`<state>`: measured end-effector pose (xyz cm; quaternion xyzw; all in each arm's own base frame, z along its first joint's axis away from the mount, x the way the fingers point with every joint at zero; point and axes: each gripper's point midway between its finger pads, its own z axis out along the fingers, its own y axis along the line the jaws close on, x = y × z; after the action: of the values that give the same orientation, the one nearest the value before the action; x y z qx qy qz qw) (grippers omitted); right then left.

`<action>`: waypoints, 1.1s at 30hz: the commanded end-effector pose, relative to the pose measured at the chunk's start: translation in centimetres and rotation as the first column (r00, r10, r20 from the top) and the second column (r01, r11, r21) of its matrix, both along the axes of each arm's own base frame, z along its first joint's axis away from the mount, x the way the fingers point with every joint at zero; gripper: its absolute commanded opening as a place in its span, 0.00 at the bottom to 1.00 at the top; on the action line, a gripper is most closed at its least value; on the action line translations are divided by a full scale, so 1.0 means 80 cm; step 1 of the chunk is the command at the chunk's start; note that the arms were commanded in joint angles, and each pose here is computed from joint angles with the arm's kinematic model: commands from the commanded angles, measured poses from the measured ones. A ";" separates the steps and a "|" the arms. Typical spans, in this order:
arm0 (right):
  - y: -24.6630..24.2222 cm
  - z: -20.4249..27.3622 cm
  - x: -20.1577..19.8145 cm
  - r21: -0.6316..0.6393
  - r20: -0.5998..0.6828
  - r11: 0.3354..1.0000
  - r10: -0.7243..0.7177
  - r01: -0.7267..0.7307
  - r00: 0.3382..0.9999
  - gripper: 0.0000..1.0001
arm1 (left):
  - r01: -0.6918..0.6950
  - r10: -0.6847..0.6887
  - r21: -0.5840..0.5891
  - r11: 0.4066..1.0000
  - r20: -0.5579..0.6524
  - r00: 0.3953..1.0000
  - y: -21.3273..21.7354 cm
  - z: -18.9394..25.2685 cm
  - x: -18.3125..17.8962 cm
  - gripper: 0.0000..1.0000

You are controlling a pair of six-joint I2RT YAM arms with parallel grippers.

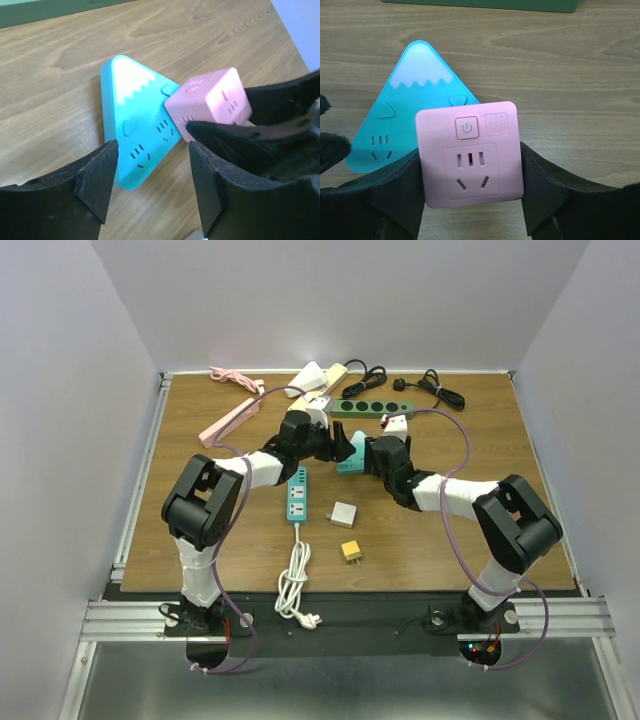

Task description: Insert the plug

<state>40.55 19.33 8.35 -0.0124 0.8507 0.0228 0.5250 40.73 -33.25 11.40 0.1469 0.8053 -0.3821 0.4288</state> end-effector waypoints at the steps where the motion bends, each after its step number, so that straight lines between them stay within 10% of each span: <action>1: -0.001 -0.040 -0.017 -0.034 -0.126 0.999 0.037 -0.041 0.991 0.04 | 0.011 -0.010 -0.011 1.000 0.040 0.999 -0.008 0.006 0.019 0.70; 14: 0.001 -0.047 -0.012 -0.014 -0.158 0.999 0.048 -0.050 0.986 0.04 | 0.057 -0.057 -0.001 0.998 -0.056 0.997 -0.021 -0.059 0.020 0.69; 21: 0.001 -0.066 -0.007 -0.010 -0.207 0.998 0.054 -0.057 0.977 0.03 | 0.087 -0.088 -0.012 0.996 -0.082 0.993 -0.025 -0.069 0.011 0.37; 33: 0.003 -0.110 -0.025 0.005 -0.301 0.998 0.068 -0.069 0.951 0.01 | 0.170 -0.173 -0.036 0.985 -0.135 0.976 -0.035 -0.087 -0.006 0.30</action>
<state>43.05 19.37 8.04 -0.0082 0.8571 0.0339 0.5139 43.10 -33.46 5.29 0.1370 0.8194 -0.3951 0.3920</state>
